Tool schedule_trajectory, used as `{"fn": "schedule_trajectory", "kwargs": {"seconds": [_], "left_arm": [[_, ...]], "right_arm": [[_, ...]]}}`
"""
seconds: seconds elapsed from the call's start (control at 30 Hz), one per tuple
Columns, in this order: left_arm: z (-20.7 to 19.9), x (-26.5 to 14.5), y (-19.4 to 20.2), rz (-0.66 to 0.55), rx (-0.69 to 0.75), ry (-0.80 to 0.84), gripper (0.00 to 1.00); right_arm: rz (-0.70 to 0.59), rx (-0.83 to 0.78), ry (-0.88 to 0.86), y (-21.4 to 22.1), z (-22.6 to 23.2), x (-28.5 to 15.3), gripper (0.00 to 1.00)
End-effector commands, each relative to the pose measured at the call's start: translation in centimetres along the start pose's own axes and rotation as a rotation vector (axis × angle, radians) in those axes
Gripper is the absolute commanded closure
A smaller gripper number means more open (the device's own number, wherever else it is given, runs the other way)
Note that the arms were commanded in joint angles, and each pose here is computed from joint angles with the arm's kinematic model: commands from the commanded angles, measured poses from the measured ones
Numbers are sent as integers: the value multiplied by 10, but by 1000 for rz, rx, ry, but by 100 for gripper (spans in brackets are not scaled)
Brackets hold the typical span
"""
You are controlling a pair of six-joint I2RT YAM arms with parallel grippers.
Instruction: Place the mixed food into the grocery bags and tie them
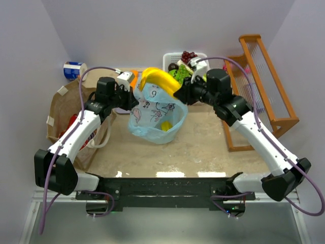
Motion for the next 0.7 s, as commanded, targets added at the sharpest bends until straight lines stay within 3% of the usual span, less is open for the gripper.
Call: {"fn": "schedule_trajectory", "kwargs": {"seconds": [0.0,0.1,0.27,0.4,0.53,0.67], "left_arm": [[2,-1,-5,-36,2,-23,100],[3,-2,-6,-38,5,-32,100],[3,-4,-7,-45,9,-40,100],[3,-7,-9,-52,10,-46,100],[2,-9,-11,-61,15,-47,100],[3,-10,-13,-66,20,-55,100]], "right_arm": [[65,8,-433,26,65,-3,100],[134,53,-529,58,78,5,100],[248,101,-416,105,56,28,100],[335,99,-240,134,28,40,100],[324,98,1,142,-4,49,100],[365,92,136,152,-22,52,100]]}}
Point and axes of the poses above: each gripper's point midway between its finger pads, its own x axis out along the fingers, its own z axis along the line the jaws close on, y = z × x, the point moved 5 cm from there along -x, back along the fingers, and after that the axes turned 8 degrees about x, right-handed, at the moved point
